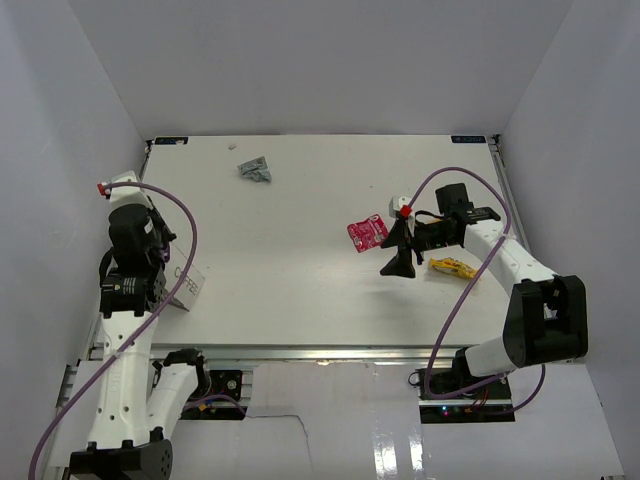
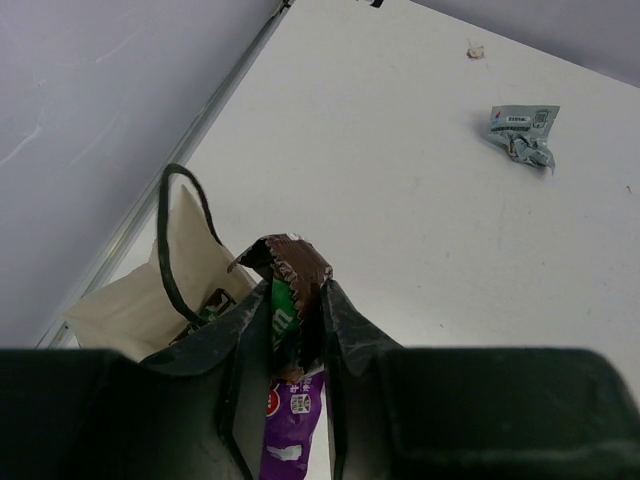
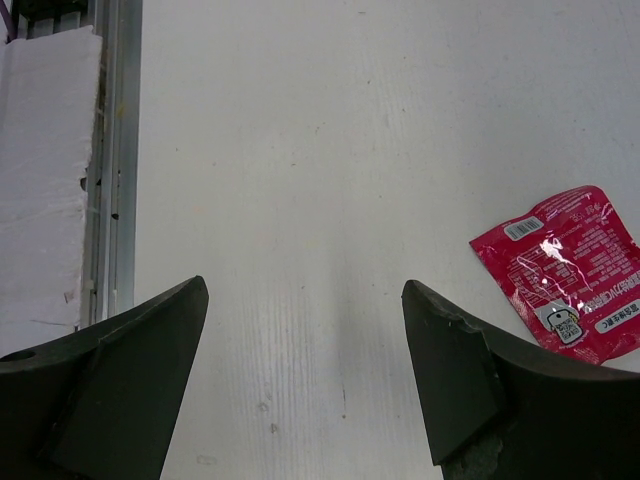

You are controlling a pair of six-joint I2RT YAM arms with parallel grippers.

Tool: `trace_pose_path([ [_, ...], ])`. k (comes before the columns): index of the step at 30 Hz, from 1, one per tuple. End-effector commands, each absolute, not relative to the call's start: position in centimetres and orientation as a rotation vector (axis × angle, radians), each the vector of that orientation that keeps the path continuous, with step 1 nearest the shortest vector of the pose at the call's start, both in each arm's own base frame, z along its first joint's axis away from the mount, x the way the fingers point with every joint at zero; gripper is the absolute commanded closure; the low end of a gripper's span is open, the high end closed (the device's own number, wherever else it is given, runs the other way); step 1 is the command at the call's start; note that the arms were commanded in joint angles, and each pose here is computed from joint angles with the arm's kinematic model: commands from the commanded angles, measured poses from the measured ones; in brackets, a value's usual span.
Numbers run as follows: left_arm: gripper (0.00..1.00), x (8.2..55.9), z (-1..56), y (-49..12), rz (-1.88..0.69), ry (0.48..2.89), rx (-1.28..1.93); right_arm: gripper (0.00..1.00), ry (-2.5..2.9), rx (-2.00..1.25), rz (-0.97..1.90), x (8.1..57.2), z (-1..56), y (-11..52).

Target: Place the snacks into the paper bag

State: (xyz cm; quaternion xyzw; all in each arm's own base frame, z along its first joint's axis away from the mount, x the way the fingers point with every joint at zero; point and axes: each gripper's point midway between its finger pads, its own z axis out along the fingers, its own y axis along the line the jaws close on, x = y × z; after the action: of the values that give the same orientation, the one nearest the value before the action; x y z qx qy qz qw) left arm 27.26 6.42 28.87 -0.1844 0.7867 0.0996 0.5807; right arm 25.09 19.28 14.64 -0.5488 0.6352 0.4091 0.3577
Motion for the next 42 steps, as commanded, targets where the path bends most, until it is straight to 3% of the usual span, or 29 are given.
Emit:
trace_pose_path([
  [1,0.64,27.6,30.5,6.9,0.246,1.767,-0.428,0.16,1.611,-1.415,1.063,24.9,15.4,19.3],
  [15,0.38,27.8,32.1,6.1,0.184,1.714,-0.419,0.15,1.625,-1.410,1.074,25.0,15.1,19.2],
  [19,0.21,28.5,35.2,3.0,0.015,1.644,-0.284,0.15,1.647,-1.403,1.061,25.5,15.0,19.0],
  [21,0.09,28.9,37.1,0.2,-0.126,1.607,-0.160,0.04,1.707,-1.363,1.023,27.2,14.4,19.0],
  [23,0.02,29.1,38.4,-1.8,-0.233,1.583,-0.096,0.02,2.007,-1.092,0.905,31.1,12.3,17.8],
  [26,0.02,29.2,39.2,-4.9,-0.420,1.583,-0.014,0.10,2.340,-0.834,0.721,34.1,8.8,16.0],
  [30,0.02,29.1,39.2,-8.2,-0.653,1.613,0.041,0.10,2.530,-0.509,0.473,37.7,6.8,14.2],
  [32,0.02,29.1,39.1,-9.0,-0.732,1.620,0.029,0.10,2.534,-0.408,0.493,38.9,7.0,14.9],
  [42,0.02,28.4,39.1,-10.2,-0.860,1.612,-0.007,0.10,2.451,-0.409,0.465,44.3,6.3,19.4],
])
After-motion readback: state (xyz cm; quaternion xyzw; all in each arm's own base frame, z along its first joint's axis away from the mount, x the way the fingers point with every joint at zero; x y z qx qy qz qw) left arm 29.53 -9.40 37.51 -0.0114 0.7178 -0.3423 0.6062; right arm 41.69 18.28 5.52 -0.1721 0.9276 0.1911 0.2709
